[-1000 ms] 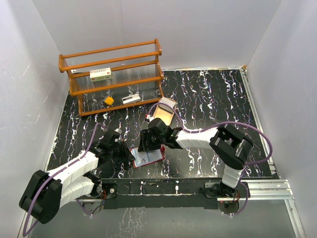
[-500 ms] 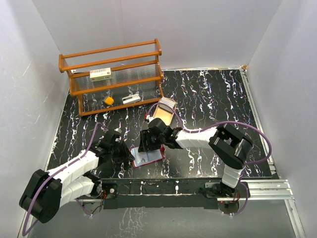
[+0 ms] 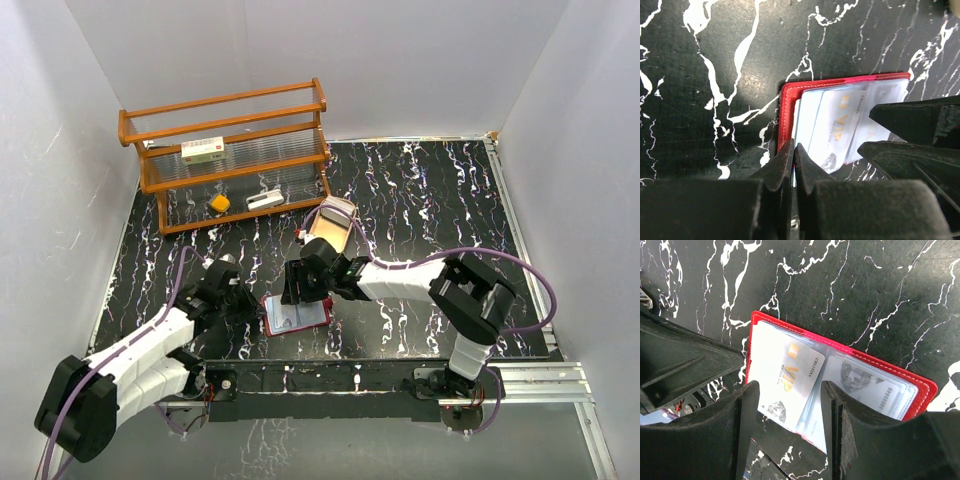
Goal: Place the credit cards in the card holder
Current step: Insert the credit card into the card holder.
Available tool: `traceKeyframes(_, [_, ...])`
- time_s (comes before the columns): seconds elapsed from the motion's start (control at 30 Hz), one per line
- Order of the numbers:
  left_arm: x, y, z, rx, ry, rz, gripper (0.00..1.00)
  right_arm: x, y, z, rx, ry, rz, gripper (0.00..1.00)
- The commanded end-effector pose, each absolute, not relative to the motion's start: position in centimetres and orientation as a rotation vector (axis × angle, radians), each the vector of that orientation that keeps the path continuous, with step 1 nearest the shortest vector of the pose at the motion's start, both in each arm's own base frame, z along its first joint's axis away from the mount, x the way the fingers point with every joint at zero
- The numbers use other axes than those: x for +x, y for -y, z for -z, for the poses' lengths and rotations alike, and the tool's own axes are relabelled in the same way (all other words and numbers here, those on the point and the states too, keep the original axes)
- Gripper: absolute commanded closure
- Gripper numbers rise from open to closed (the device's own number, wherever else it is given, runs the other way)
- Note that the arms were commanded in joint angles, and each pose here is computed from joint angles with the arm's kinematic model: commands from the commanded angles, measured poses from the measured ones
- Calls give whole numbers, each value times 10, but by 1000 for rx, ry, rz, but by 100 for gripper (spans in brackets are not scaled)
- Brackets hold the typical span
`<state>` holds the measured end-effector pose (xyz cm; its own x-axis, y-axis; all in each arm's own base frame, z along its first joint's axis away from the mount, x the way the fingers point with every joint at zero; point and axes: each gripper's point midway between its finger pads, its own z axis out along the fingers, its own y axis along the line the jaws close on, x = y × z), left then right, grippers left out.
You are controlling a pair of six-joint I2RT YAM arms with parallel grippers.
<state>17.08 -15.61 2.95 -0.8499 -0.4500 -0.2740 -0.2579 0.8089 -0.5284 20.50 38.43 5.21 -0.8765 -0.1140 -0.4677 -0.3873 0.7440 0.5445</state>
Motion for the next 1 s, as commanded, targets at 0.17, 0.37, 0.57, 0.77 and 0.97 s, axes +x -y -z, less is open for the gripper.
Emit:
traceKeyframes(0.17, [183, 163, -19, -561, -2589, 698, 100, 211, -412, -56, -392, -2490, -1035, 49])
traceKeyframes(0.37, [188, 164, -20, -550, -2587, 696, 100, 212, -419, -71, -446, -2418, -1093, 50])
traceKeyframes(0.57, [188, 164, -19, -542, -2586, 691, 100, 210, -422, -74, -505, -2398, -1108, 58])
traceKeyframes(0.77, [185, 161, -15, -526, -2597, 672, 100, 209, -411, -75, -462, -2393, -1083, 72])
traceKeyframes(0.97, [185, 162, -14, -497, -2614, 663, 100, 208, -403, -86, -439, -2360, -1121, 88])
